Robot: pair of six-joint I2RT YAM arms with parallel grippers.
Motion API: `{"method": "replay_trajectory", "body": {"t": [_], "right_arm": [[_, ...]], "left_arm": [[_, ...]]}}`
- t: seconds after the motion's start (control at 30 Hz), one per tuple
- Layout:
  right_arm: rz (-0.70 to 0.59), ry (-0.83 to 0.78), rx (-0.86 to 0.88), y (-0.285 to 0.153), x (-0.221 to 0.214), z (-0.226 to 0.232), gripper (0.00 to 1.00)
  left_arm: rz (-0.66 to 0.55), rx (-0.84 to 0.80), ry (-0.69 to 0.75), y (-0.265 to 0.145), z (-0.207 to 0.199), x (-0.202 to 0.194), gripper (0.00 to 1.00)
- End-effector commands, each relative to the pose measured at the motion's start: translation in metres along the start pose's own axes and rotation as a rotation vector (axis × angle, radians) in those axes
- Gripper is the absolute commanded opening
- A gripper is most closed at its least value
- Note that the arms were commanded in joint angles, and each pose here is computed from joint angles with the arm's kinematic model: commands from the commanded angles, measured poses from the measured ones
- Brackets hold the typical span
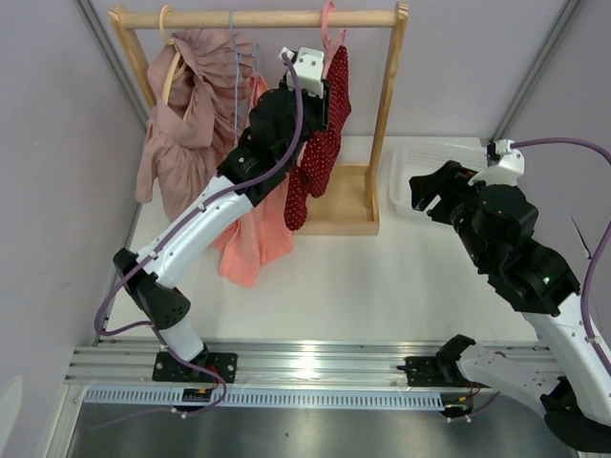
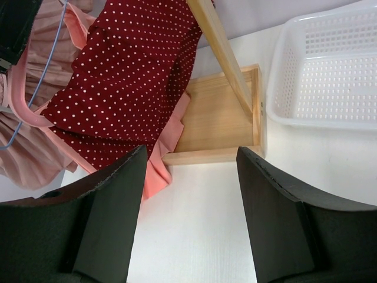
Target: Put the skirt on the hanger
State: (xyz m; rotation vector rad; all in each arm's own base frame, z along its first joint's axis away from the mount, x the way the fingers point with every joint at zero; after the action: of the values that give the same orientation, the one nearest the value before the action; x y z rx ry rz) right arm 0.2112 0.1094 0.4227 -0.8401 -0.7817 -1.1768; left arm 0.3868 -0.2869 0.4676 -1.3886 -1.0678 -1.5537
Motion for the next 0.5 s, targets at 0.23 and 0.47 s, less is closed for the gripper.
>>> {"method": "replay_trajectory", "body": {"t": [0.23, 0.47], "right_arm": [[-0.001, -0.013, 0.035, 0.0, -0.001, 0.001, 0.77], [0.089, -0.037, 0.064, 0.007, -0.02, 0.006, 0.99]], "left_arm": [[-0.093, -0.037, -0.038, -0.066, 0.026, 0.066, 0.6], [0.008, -0.071, -0.101, -0.158, 0.053, 0.025, 0.7]]}}
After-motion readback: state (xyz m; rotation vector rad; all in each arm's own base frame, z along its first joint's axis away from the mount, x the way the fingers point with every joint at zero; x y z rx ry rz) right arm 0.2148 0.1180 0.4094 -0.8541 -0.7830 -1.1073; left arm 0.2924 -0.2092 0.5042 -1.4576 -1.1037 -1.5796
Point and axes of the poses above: each gripper's point midway between its finger pads, its own y axis out along the fingers, its own z axis along the line the jaws close on, x = y × z, the point moved 4 cm from there along -y, back along the fingers, and after that the axes turned 2 degrees about y, right-handed, at the moved point
